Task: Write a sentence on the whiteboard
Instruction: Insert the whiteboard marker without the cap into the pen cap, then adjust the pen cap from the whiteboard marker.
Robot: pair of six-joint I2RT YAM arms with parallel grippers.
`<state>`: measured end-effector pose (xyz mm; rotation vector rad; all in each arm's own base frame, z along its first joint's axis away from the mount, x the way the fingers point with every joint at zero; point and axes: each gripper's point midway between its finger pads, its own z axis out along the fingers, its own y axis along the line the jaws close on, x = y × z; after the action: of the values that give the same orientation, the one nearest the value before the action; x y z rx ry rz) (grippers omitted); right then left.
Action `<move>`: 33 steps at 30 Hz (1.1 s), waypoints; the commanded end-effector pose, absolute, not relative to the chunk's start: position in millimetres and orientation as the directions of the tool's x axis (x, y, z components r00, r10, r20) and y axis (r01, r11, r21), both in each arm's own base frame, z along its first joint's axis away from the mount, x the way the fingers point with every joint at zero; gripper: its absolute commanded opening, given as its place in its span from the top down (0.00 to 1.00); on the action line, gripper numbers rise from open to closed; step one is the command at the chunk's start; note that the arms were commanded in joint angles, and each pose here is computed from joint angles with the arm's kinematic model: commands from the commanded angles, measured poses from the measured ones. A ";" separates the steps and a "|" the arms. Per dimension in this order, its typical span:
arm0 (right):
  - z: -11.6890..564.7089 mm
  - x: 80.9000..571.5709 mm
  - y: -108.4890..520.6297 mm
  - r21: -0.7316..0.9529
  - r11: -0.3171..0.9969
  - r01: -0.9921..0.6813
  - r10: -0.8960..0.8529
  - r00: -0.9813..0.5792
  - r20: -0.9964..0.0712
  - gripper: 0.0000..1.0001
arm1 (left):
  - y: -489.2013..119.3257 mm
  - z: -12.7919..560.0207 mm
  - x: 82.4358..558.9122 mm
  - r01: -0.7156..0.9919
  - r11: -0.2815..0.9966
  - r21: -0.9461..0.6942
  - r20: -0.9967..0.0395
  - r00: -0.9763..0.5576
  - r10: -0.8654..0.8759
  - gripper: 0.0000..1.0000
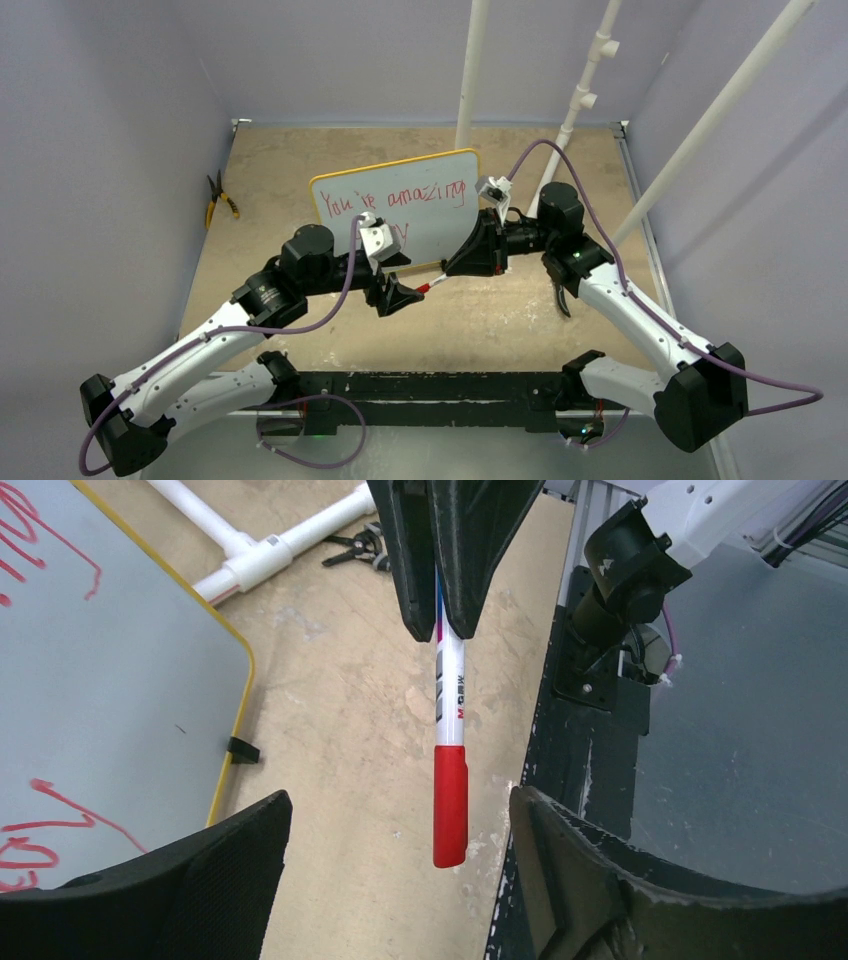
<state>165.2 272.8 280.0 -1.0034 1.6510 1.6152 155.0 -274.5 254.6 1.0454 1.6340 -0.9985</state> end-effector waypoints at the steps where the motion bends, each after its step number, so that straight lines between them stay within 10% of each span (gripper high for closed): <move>1: 285.1 161.0 272.1 0.497 -0.063 -0.866 -0.104 -0.489 -0.866 1.00 | -281.1 261.6 146.6 0.949 0.255 -0.187 -0.954 -0.238 0.184 0.20; 9: 285.2 159.9 271.0 0.491 -0.062 -0.869 -0.112 -0.483 -0.868 1.00 | -292.9 250.4 151.9 0.951 0.228 -0.208 -0.941 -0.259 0.218 0.30; 15: 285.1 159.5 270.8 0.491 -0.062 -0.869 -0.118 -0.482 -0.868 1.00 | -301.3 246.7 148.6 0.961 0.170 -0.219 -0.938 -0.255 0.235 0.66; 18: 282.6 161.9 271.2 0.491 -0.049 -0.870 -0.121 -0.483 -0.867 1.00 | -303.3 245.3 147.5 0.964 0.153 -0.217 -0.939 -0.249 0.238 0.99; 33: 243.2 165.1 280.1 0.560 -0.013 -0.828 -0.176 -0.550 -0.816 1.00 | -315.5 257.4 147.9 0.983 0.075 -0.168 -0.968 -0.179 0.178 1.00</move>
<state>172.2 272.6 258.7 -1.0222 1.6982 1.5833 143.8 -295.9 210.6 1.1796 1.7700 -1.1476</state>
